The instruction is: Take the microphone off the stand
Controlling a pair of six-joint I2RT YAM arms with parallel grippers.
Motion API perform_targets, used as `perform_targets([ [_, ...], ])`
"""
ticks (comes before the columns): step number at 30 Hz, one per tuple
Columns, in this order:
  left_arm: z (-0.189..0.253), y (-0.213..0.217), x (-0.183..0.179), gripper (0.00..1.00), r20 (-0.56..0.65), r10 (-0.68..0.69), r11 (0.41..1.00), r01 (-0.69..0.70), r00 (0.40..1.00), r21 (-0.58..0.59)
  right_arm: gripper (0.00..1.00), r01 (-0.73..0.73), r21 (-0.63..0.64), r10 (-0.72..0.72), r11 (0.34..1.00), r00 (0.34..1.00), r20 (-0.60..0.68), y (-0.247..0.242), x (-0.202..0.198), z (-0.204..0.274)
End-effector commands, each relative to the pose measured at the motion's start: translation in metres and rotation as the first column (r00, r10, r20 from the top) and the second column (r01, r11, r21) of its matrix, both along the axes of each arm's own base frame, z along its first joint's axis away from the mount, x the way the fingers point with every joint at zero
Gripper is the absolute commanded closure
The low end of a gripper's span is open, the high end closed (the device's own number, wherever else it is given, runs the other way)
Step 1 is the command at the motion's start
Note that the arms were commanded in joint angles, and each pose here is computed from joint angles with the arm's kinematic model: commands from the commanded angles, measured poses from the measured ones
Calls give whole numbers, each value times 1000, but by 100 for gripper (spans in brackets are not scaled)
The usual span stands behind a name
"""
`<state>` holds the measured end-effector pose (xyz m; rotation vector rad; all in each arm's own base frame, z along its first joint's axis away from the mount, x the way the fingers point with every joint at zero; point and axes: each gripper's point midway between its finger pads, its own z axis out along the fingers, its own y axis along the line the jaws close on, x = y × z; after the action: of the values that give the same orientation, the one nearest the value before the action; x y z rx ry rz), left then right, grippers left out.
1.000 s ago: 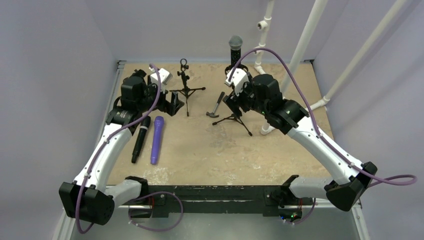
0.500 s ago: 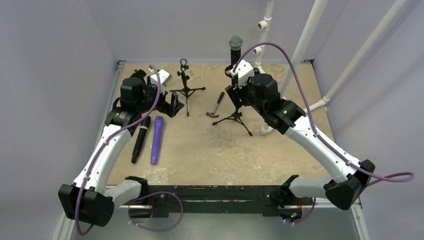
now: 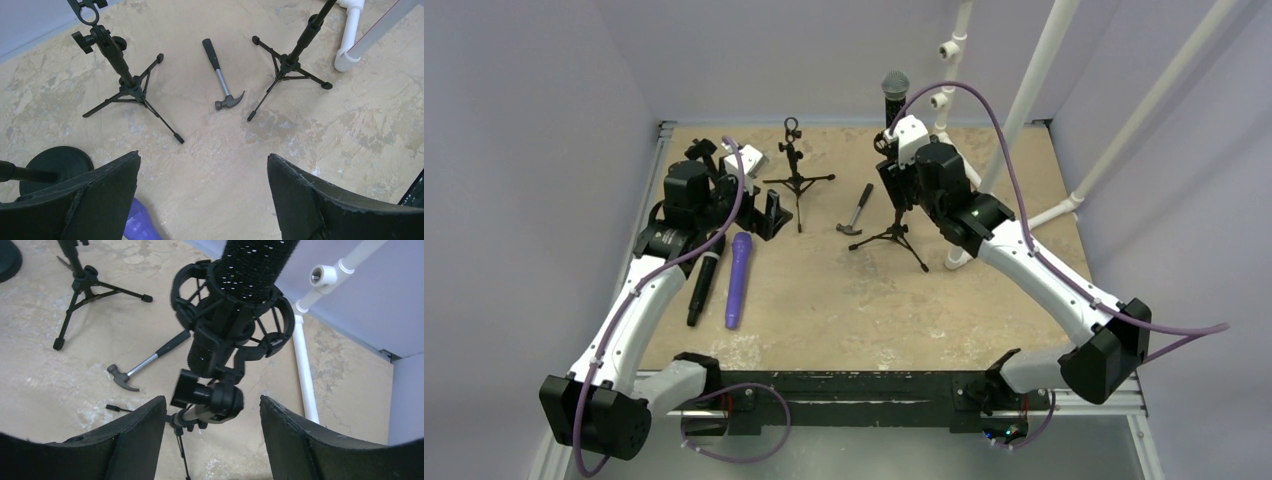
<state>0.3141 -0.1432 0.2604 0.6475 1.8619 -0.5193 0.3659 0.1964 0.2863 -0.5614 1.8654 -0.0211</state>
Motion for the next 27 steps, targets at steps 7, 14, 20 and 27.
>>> perform_targets([
  [7, 9, -2, -4, 6, 62, -37, 999, 37, 997, 4, 40, 39, 145, -39, 989, 999, -1, 1, 18, -2],
  [14, 8, -3, -4, 5, 64, -42, 999, 42, 997, 1, 48, 44, 179, -41, 983, 999, -16, 2, 26, -11],
  [20, 8, -4, -5, 5, 65, -50, 999, 50, 997, -2, 58, 37, 196, -29, 980, 999, -42, 5, 30, -22],
  [27, 10, -5, -5, 5, 74, -53, 998, 54, 996, -13, 76, 12, 237, 5, 972, 997, -71, 12, 25, -27],
])
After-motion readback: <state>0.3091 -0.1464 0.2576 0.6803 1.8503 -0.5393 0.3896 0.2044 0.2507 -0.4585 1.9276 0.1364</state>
